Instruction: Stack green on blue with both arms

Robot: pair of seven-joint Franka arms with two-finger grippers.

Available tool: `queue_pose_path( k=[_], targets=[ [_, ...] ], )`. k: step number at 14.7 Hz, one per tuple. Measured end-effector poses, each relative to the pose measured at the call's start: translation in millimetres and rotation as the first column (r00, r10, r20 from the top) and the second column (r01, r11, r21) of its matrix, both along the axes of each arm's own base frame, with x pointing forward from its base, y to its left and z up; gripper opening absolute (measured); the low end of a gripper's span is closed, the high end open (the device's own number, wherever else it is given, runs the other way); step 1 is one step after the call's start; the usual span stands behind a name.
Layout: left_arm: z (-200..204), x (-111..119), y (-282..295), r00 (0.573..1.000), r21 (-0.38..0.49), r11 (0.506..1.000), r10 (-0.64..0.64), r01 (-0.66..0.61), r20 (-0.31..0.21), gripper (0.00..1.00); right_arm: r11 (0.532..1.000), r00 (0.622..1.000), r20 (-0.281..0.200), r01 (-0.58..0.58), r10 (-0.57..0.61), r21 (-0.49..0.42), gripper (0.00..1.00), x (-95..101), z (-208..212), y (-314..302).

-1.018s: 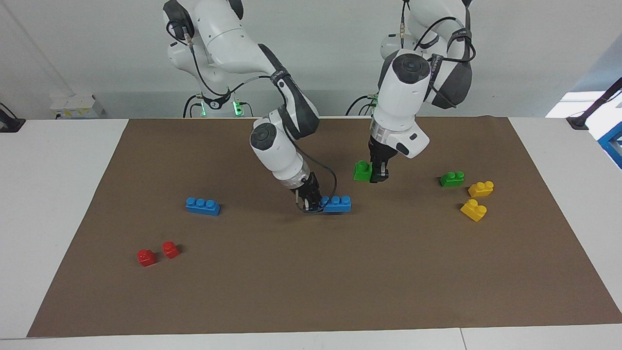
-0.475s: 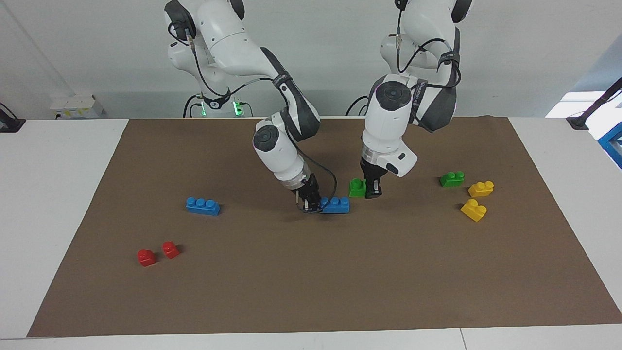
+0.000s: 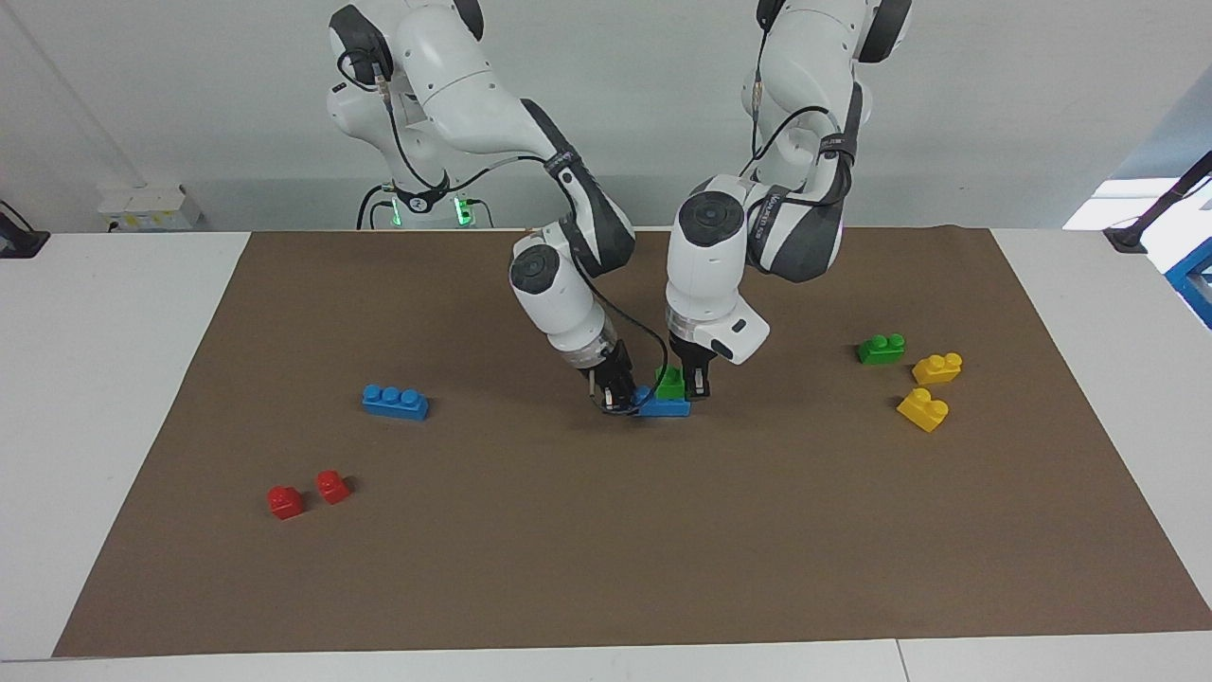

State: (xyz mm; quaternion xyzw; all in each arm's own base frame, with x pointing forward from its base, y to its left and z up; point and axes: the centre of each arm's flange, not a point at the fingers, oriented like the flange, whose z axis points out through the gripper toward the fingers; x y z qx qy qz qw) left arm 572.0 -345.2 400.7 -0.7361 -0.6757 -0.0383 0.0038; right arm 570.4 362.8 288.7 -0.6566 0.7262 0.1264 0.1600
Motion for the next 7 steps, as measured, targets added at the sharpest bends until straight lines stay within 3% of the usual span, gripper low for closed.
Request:
queue_pose_path(
  k=[7],
  targets=[
    [-42, -12, 1, 1.0, 0.014, 1.0, -0.028, 0.028, -0.003, 0.34, 1.0, 1.0, 0.0, 0.0, 0.0, 0.0, 0.34, 0.0, 0, 0]
  ],
)
